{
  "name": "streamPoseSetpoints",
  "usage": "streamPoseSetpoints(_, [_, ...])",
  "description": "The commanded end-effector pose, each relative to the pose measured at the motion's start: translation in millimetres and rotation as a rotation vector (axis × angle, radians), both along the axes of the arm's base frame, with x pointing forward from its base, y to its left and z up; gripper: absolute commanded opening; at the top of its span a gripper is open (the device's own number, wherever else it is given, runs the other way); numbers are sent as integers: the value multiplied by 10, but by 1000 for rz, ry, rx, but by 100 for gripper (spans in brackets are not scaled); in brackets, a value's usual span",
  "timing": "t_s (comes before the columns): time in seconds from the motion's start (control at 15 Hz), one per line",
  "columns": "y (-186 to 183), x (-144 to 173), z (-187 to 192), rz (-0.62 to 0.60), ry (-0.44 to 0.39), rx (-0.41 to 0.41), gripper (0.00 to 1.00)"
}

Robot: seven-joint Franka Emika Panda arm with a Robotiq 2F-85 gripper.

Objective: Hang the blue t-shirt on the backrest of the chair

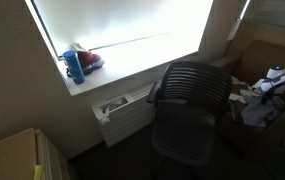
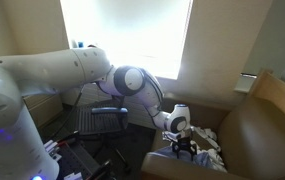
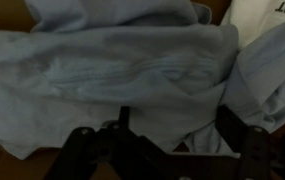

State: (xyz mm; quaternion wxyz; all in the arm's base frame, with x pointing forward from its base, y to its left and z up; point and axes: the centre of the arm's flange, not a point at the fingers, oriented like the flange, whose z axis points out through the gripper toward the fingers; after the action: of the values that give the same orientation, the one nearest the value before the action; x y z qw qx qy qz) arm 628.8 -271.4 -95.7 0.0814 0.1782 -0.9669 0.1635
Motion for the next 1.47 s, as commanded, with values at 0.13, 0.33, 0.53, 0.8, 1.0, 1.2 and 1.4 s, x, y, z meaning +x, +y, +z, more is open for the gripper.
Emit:
streamPoseSetpoints(0.13, [-34, 285, -199, -15, 3, -8, 44])
streamPoseSetpoints(0.33, [-18, 317, -132, -13, 14, 7, 25])
streamPoseSetpoints(0.53, [4, 360, -40, -8, 49, 55, 3])
streamPoseSetpoints(0.8, [24, 437, 147, 4, 72, 113, 0])
streamPoseSetpoints(1.0, [35, 486, 422, 39, 45, 137, 0])
streamPoseSetpoints(1.2, [96, 504, 913, 114, -47, 126, 0])
streamPoseSetpoints(1.4, [128, 480, 1591, 253, -187, 76, 0])
